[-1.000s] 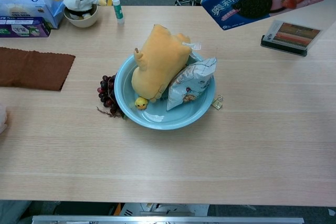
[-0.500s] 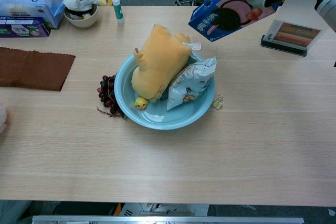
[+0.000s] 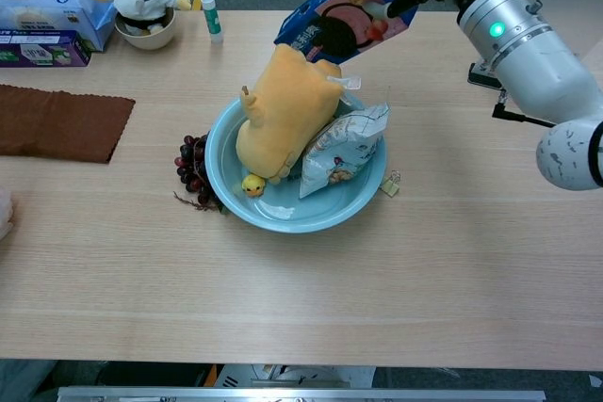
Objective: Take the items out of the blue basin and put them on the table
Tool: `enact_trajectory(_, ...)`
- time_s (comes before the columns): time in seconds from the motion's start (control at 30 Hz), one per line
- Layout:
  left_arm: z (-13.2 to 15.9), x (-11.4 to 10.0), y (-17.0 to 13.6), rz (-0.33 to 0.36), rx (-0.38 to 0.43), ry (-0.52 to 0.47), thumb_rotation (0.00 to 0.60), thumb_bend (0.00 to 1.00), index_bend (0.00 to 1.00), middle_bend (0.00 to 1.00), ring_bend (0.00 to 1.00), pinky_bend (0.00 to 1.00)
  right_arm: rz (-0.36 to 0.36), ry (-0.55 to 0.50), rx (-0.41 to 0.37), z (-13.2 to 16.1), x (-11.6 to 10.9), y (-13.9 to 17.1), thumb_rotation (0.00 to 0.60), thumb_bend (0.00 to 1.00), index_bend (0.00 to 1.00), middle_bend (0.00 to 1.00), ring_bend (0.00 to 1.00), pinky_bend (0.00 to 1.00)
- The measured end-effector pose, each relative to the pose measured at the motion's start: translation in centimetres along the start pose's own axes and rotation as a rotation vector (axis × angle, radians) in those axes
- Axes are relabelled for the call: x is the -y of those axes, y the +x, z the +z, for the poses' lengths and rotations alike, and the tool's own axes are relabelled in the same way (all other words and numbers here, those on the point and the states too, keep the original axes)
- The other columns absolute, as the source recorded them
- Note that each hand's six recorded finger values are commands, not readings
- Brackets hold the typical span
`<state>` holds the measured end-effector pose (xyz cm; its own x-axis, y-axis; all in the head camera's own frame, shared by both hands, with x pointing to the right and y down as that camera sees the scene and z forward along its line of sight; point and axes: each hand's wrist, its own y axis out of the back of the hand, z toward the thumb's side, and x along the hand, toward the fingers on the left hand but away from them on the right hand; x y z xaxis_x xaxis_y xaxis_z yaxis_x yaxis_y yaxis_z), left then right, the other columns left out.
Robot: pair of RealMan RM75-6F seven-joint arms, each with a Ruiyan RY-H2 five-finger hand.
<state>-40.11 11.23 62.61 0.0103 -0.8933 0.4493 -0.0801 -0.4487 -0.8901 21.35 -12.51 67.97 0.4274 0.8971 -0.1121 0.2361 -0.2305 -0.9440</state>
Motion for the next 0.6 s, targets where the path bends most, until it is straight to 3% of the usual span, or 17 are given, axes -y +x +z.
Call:
enact_trajectory(0.17, -0.1, 0.0, -0.2, -0.002, -0.005, -0.001, 0.600, 0.27, 0.19, 0.25, 0.23, 0.33, 0.021, -0.043, -0.001, 1.3, 1.6, -1.2, 0.600, 0.26, 0.58, 0.55, 0.54, 0.74)
enact_trajectory(0.37, -0.7, -0.1, -0.5, 0.001, -0.022, -0.004, 0.600, 0.27, 0.19, 0.25, 0.23, 0.33, 0.042, -0.069, 0.023, 0.9, 3.0, -1.7, 0.600, 0.26, 0.54, 0.49, 0.46, 0.63)
enact_trajectory(0.47, -0.8, 0.0, -0.6, -0.001, -0.023, -0.003, 0.600, 0.27, 0.19, 0.25, 0.23, 0.33, 0.076, -0.069, 0.037, 0.4, 3.8, -1.6, 0.600, 0.25, 0.42, 0.41, 0.37, 0.54)
enact_trajectory(0.6, -0.6, 0.1, -0.6, -0.007, -0.018, -0.001, 0.600, 0.27, 0.19, 0.25, 0.23, 0.33, 0.159, -0.056, 0.065, -0.7, 5.1, -1.1, 0.600, 0.20, 0.05, 0.14, 0.13, 0.31)
